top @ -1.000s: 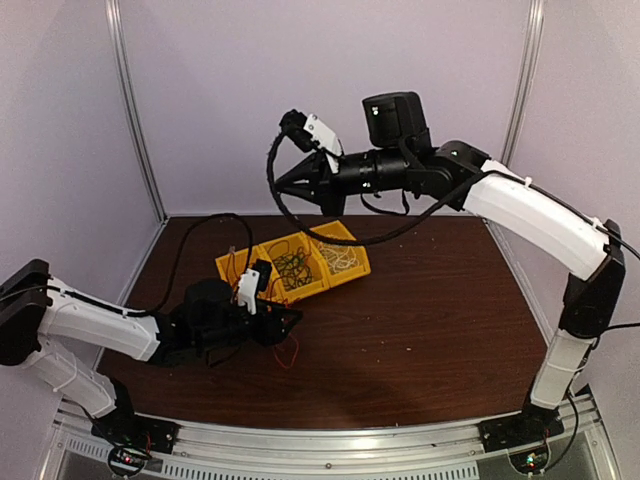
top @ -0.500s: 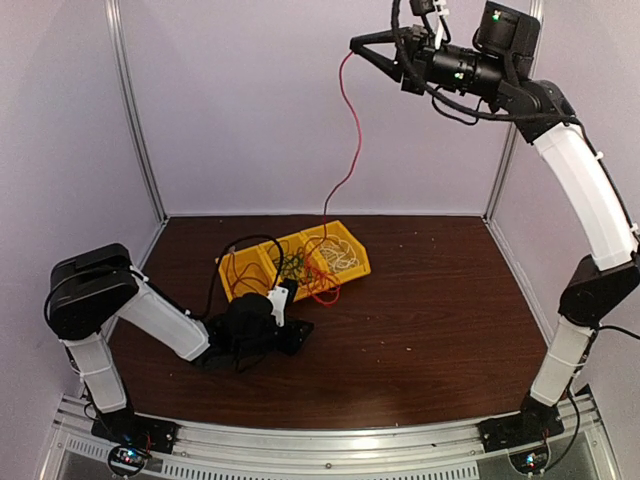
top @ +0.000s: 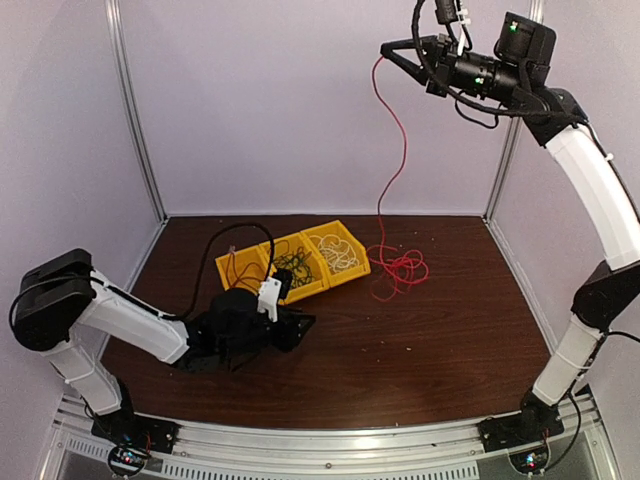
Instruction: Untangle the cables
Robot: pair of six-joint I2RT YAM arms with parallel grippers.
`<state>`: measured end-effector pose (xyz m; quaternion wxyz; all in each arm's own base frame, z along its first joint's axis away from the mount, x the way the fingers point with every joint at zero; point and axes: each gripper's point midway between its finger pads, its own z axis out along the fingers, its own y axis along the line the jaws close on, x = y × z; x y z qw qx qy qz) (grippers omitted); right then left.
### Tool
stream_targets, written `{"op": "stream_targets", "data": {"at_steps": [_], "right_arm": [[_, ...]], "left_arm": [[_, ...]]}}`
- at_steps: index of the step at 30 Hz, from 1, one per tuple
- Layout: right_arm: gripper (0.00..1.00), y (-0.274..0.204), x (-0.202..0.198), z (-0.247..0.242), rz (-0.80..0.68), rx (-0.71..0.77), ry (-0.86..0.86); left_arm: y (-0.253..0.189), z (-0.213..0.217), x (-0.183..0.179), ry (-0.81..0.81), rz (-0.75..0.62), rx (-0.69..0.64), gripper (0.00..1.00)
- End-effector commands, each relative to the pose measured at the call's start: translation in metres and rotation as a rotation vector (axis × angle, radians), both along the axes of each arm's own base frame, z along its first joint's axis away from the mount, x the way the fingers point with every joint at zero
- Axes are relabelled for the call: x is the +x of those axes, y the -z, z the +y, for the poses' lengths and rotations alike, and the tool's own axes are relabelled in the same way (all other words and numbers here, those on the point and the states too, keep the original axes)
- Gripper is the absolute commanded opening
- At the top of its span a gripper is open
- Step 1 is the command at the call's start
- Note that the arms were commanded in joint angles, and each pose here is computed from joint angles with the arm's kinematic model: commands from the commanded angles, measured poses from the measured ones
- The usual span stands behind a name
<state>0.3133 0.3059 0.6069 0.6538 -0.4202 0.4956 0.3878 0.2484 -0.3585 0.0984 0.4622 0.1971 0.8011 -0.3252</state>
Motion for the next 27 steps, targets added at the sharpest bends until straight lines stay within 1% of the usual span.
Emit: {"op": "stream_targets", "data": {"at_steps": [1, 3, 5, 7, 8, 9, 11, 13, 16, 19, 23, 24, 26, 27], "right_arm": [[0.00, 0.037, -0.002, 0.008, 0.060, -0.058, -0.037], [0.00, 0.055, -0.005, 0.014, 0.095, -0.081, -0.057], [0.00, 0.072, -0.009, 0.019, 0.126, -0.106, -0.080], [0.00, 0.082, -0.018, 0.023, 0.147, -0.119, -0.109], [0.00, 0.087, -0.021, 0.025, 0.157, -0.124, -0.119], [0.00, 0.094, -0.030, 0.029, 0.186, -0.123, -0.155], [0.00, 0.098, -0.034, 0.031, 0.207, -0.120, -0.176], [0.00, 0.099, -0.038, 0.033, 0.213, -0.119, -0.195], [0.00, 0.097, -0.044, 0.034, 0.223, -0.115, -0.215], [0.00, 0.096, -0.048, 0.034, 0.247, -0.108, -0.233], [0.00, 0.093, -0.052, 0.034, 0.253, -0.100, -0.249], [0.00, 0.092, -0.052, 0.034, 0.252, -0.098, -0.251], [0.00, 0.090, -0.053, 0.034, 0.248, -0.096, -0.251], [0.00, 0.090, -0.052, 0.033, 0.246, -0.097, -0.241]], "left_arm": [[-0.119, -0.029, 0.000, 0.035, -0.292, -0.137, 0.46], [-0.157, -0.041, -0.002, 0.051, -0.377, -0.167, 0.49], [-0.184, -0.050, 0.002, 0.049, -0.420, -0.199, 0.53], [-0.199, -0.059, 0.009, 0.037, -0.448, -0.210, 0.60], [-0.204, -0.065, 0.012, 0.037, -0.465, -0.207, 0.60], [-0.209, -0.084, 0.017, 0.069, -0.510, -0.176, 0.61], [-0.207, -0.097, 0.018, 0.106, -0.522, -0.155, 0.61], [-0.201, -0.107, 0.023, 0.108, -0.514, -0.133, 0.61], [-0.195, -0.106, 0.034, 0.053, -0.516, -0.099, 0.61], [-0.184, -0.109, 0.047, 0.016, -0.521, -0.033, 0.61], [-0.167, -0.126, 0.052, 0.088, -0.498, 0.023, 0.47], [-0.164, -0.130, 0.052, 0.105, -0.492, 0.028, 0.42], [-0.158, -0.134, 0.055, 0.113, -0.476, 0.042, 0.27], [-0.157, -0.135, 0.055, 0.117, -0.469, 0.042, 0.18]]}}
